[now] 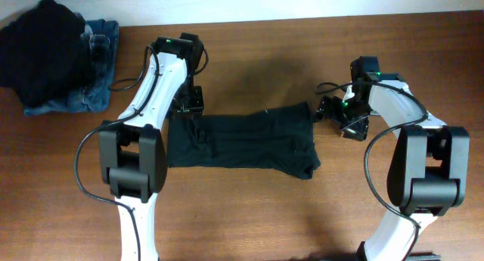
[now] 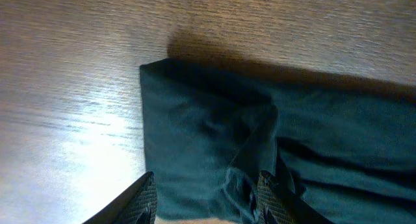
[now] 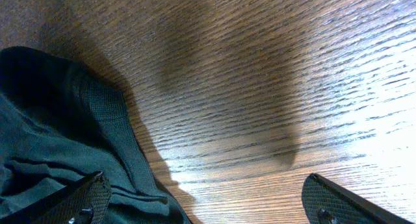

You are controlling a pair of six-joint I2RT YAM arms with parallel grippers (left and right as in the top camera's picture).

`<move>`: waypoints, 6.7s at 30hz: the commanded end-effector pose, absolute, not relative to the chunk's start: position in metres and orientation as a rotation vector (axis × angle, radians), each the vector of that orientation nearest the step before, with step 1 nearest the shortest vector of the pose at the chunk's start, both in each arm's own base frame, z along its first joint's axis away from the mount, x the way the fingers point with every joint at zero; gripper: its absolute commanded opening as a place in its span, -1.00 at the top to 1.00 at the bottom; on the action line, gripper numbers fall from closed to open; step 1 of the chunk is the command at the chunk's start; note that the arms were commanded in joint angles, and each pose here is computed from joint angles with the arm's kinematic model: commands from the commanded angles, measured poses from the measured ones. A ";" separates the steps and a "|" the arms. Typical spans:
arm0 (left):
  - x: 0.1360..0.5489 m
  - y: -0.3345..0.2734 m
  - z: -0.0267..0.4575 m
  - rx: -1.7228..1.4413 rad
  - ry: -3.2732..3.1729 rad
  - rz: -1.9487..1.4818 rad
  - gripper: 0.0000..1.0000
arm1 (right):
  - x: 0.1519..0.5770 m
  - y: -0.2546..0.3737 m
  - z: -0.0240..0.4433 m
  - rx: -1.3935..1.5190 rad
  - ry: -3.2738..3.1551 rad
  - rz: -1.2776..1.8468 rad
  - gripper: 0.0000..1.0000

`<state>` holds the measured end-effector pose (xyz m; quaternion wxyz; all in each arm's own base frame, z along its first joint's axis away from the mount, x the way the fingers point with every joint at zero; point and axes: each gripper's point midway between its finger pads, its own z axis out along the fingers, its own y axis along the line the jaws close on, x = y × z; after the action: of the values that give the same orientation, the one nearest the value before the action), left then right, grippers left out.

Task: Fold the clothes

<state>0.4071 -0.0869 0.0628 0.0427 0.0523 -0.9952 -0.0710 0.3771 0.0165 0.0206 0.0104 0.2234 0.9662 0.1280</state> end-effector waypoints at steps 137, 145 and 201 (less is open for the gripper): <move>0.367 -0.065 0.037 -0.087 -2.916 0.546 -0.99 | 0.335 0.064 0.012 0.170 3.121 0.794 -0.97; 0.371 -0.065 0.037 -0.076 -2.933 0.546 -0.98 | 0.332 0.069 0.008 0.168 3.139 0.798 -0.82; 0.375 -0.065 0.036 -0.008 -2.941 0.535 -0.98 | 0.329 0.041 -0.009 0.407 3.318 0.268 0.92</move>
<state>0.3737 -0.0625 0.0292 0.0839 -0.0072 -0.9815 0.1719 0.3281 0.0711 0.0022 -0.1023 0.0959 0.9802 0.1400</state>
